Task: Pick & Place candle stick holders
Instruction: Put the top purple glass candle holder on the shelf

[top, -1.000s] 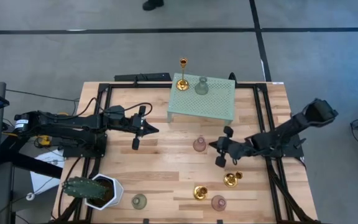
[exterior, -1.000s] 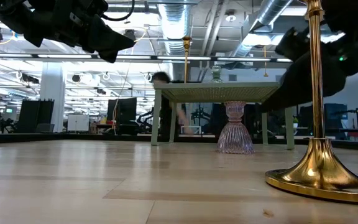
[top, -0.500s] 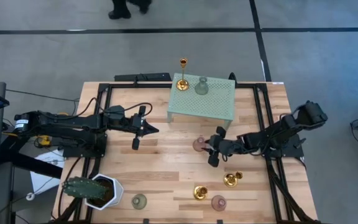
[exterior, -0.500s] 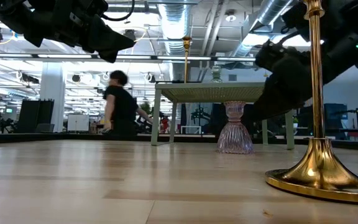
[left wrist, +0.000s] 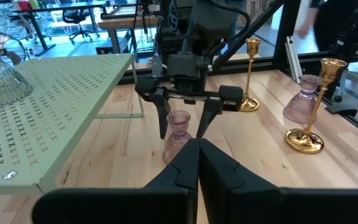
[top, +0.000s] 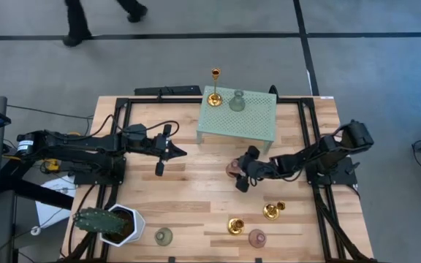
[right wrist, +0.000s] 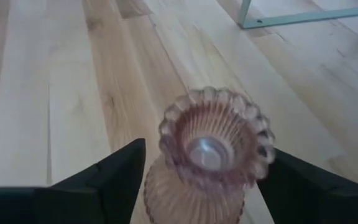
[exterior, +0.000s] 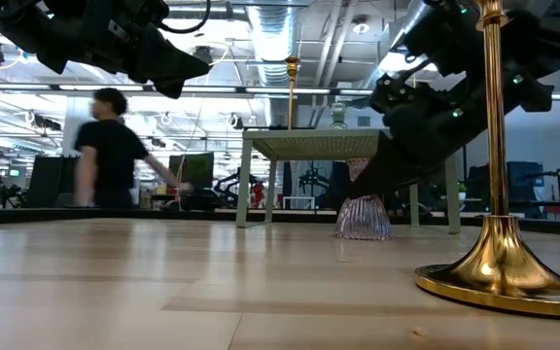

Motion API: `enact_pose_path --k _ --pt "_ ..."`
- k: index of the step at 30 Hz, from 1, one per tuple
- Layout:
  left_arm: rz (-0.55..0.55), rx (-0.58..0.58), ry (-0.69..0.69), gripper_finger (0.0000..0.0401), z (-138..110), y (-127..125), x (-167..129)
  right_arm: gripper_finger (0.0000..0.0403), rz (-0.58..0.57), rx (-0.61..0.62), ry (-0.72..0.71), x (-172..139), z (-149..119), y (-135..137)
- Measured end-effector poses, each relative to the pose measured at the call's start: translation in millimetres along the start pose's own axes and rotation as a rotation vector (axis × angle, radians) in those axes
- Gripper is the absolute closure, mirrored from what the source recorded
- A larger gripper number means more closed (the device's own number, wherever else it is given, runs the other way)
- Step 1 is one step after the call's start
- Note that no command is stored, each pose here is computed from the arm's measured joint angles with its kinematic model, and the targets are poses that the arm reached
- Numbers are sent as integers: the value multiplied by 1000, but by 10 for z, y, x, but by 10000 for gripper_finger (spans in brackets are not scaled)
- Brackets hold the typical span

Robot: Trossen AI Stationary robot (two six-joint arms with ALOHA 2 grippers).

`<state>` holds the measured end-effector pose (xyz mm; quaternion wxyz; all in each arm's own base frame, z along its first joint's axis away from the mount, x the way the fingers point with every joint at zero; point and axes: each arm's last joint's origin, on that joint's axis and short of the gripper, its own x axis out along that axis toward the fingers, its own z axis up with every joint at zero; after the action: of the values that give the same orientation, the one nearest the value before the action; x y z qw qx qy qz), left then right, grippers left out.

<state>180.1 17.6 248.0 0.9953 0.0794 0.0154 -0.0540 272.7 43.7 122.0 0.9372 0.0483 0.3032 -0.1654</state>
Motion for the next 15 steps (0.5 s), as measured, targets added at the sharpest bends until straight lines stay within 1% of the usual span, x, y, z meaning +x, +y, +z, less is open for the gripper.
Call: enact_pose_path --k 3,5,8,13,15 --pt "0 0 0 393 0 0 0 142 0 -6 -4 17 24 17" --pt "0 0 0 393 0 0 0 160 1 -1 -11 19 48 19" --pt "0 0 0 393 -1 0 0 199 0 0 -12 17 52 16" --pt "0 0 0 393 0 0 0 281 3 0 -12 15 52 18" --pt "0 0 0 393 0 0 0 285 4 -1 -12 13 51 22"
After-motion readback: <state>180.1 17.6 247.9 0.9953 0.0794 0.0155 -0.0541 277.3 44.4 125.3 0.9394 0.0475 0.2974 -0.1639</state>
